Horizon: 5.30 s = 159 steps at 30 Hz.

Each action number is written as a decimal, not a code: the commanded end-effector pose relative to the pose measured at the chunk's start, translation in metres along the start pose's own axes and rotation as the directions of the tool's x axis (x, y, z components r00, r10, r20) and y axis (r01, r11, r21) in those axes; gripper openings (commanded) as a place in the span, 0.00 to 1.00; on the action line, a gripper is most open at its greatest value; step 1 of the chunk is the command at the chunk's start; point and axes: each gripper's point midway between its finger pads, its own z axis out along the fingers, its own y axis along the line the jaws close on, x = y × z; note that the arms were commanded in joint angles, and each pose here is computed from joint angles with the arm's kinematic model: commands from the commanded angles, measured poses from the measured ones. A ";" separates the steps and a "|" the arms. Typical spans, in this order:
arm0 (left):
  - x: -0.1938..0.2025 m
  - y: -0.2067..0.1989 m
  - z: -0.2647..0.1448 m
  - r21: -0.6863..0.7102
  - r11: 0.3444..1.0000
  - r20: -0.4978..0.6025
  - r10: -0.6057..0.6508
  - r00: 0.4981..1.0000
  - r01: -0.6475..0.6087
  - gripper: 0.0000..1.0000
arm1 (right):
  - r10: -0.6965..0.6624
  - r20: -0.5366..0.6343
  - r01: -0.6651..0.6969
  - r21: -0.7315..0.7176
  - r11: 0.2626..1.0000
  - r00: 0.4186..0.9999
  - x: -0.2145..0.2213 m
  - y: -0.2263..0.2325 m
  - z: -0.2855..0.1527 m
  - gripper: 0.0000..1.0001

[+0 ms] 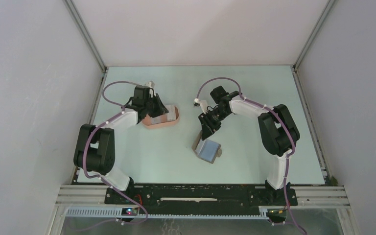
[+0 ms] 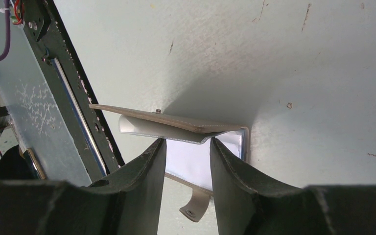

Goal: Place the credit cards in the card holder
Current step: Pick up the credit card from the storage box.

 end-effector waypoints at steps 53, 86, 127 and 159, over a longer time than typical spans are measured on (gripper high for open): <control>0.102 -0.148 -0.181 0.650 0.621 0.453 0.145 0.880 -0.437 0.00 | -0.349 0.159 0.355 -0.009 0.935 0.924 -0.005 0.044 -0.086 0.51; 0.150 -0.213 -0.199 0.678 0.390 0.536 0.317 0.782 -0.623 0.01 | -0.505 0.357 0.575 -0.123 0.809 0.786 0.005 0.157 -0.089 0.41; 0.166 -0.219 -0.198 0.744 0.297 0.407 0.509 0.758 -0.599 0.44 | -0.580 0.280 0.636 -0.186 0.749 0.765 0.024 0.165 -0.081 0.00; 0.163 -0.144 -0.156 0.611 0.587 0.372 0.380 0.847 -0.532 0.00 | -0.958 -0.016 0.953 0.109 0.281 0.285 0.067 0.080 -0.042 0.47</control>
